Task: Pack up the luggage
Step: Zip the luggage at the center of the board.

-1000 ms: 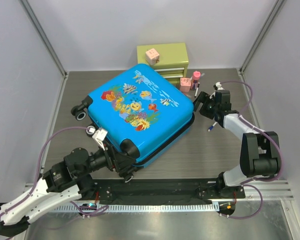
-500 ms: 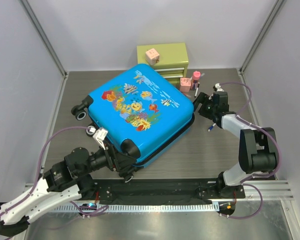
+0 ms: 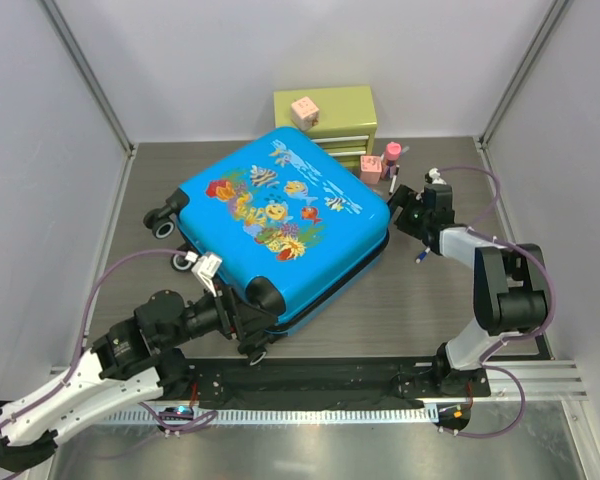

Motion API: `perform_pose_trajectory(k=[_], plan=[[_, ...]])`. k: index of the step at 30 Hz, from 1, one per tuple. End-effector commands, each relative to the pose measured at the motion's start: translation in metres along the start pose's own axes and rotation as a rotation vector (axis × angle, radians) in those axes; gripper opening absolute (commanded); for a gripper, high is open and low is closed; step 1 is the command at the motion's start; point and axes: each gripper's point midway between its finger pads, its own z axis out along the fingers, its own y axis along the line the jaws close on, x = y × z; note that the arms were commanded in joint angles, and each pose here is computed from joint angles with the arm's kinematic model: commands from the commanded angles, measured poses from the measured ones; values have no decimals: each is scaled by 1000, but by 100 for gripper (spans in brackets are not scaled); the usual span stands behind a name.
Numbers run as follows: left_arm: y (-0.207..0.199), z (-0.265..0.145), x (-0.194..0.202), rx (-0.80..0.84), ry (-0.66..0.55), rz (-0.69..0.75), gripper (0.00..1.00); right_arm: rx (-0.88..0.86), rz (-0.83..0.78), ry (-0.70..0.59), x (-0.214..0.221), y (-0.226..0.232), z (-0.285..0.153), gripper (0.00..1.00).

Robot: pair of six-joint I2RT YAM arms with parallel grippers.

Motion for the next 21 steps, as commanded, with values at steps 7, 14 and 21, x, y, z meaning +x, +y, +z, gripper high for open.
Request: perform_pose_trajectory(k=[7, 14, 21], plan=[[-105, -38, -83, 394, -312, 31, 0, -10, -42, 371, 125, -18, -7, 85], [-108, -46, -85, 434, -337, 8, 0, -9, -54, 378, 132, -17, -13, 85], [-116, -55, -88, 455, -342, 16, 0, -20, -62, 374, 135, -10, -19, 85]])
